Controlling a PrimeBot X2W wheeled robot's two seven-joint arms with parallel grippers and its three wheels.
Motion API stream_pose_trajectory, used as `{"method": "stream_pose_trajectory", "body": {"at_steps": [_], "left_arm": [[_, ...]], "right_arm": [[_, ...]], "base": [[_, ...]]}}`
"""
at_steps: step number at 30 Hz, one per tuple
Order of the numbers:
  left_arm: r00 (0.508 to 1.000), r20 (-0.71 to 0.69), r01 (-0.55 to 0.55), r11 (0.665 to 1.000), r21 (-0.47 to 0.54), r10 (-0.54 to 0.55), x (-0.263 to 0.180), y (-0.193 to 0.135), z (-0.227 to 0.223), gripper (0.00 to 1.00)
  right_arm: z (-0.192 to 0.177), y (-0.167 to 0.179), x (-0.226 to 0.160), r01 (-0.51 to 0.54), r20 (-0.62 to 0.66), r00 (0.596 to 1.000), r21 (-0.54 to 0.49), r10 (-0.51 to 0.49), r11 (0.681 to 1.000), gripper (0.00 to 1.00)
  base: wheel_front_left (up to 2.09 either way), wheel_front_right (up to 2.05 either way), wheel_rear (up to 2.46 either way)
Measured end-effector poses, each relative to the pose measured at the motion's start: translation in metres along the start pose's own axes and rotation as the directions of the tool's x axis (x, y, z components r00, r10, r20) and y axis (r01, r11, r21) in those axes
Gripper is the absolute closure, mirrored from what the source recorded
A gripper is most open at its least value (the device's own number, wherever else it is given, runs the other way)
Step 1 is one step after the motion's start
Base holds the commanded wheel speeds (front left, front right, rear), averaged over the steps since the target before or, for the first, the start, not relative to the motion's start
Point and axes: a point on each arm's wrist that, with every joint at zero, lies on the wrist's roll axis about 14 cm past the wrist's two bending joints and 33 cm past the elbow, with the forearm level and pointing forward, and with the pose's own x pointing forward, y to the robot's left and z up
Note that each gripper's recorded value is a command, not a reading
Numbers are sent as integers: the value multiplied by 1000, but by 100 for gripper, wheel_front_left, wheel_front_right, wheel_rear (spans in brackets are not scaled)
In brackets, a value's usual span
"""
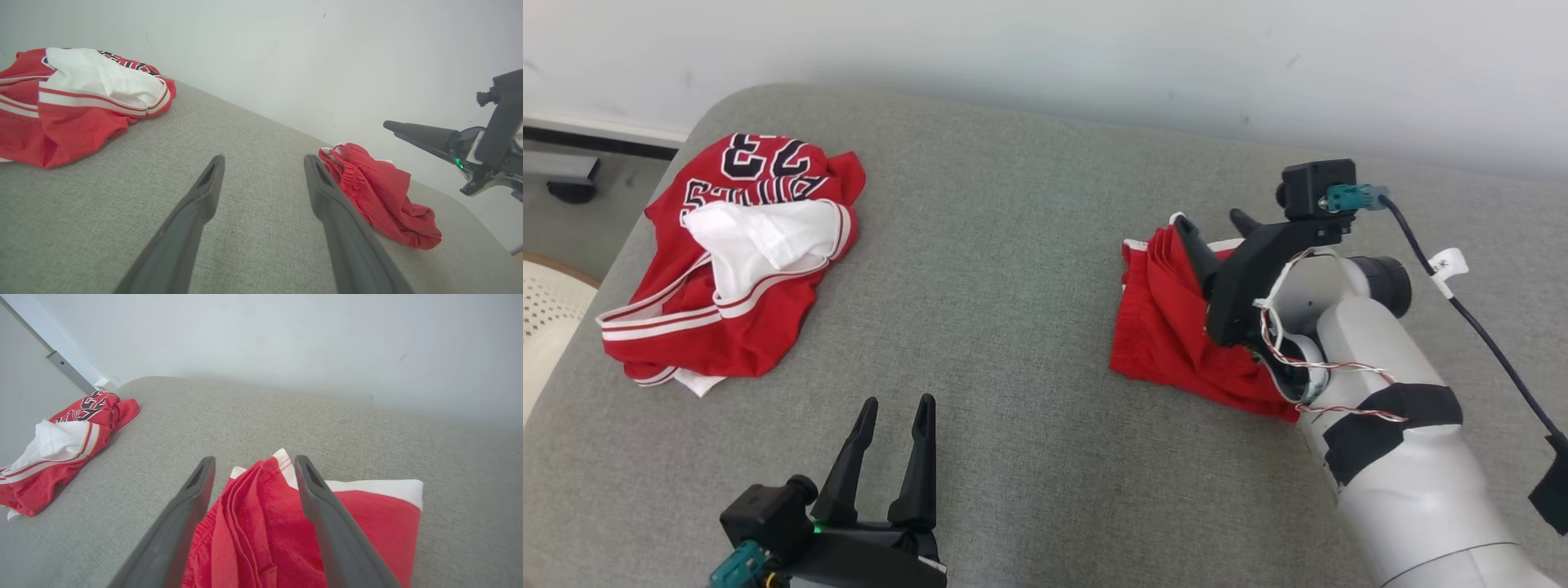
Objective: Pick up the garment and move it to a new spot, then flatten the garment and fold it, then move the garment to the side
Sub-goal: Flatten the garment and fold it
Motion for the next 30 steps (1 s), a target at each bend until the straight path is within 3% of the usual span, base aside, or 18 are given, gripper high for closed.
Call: {"method": "stream_pose_trajectory", "body": {"at_steps": [4, 8, 9, 10, 11, 12, 14, 21, 30], "left_arm": [[1000, -3, 5, 1000, -7, -5, -5, -3, -2, 0], [1000, 4, 20, 1000, -14, -20, -8, -8, 0, 0], [1000, 1, 20, 1000, -17, -20, -10, -9, -1, 0], [1000, 0, 22, 1000, -19, -22, -10, -9, -2, 0], [1000, 1, 24, 1000, -20, -24, -10, -10, -1, 0], [1000, 1, 25, 999, -20, -25, -11, -11, -2, 0], [1000, -2, 26, 999, -22, -26, -11, -11, -3, 0], [1000, -9, 5, 1000, -22, -6, -15, -4, -4, 0], [999, -5, -36, 999, -25, 36, -21, 8, -3, 0]], "right_arm": [[8, -32, -14, 93, 30, 995, -41, -92, 995, 0], [-21, -74, -37, 207, -34, 977, -108, -212, 972, 0], [-29, -79, -41, 221, -50, 972, -112, -228, 969, 6], [-37, -81, -43, 229, -68, 969, -106, -237, 968, 50], [-43, -82, -44, 232, -86, 967, -105, -241, 967, 75], [-49, -80, -45, 230, -99, 965, -114, -242, 966, 75], [-59, -74, -42, 217, -122, 965, -118, -231, 969, 100], [-83, -43, -27, 130, -197, 967, -170, -163, 977, 100], [-88, -3, -9, 16, -205, 977, -238, -66, 971, 100]], "base": [[0, 0, 0], [0, 0, 0], [0, 0, 0], [0, 0, 0], [0, 0, 0], [0, 0, 0], [0, 0, 0], [0, 0, 0], [0, 0, 0]]}}
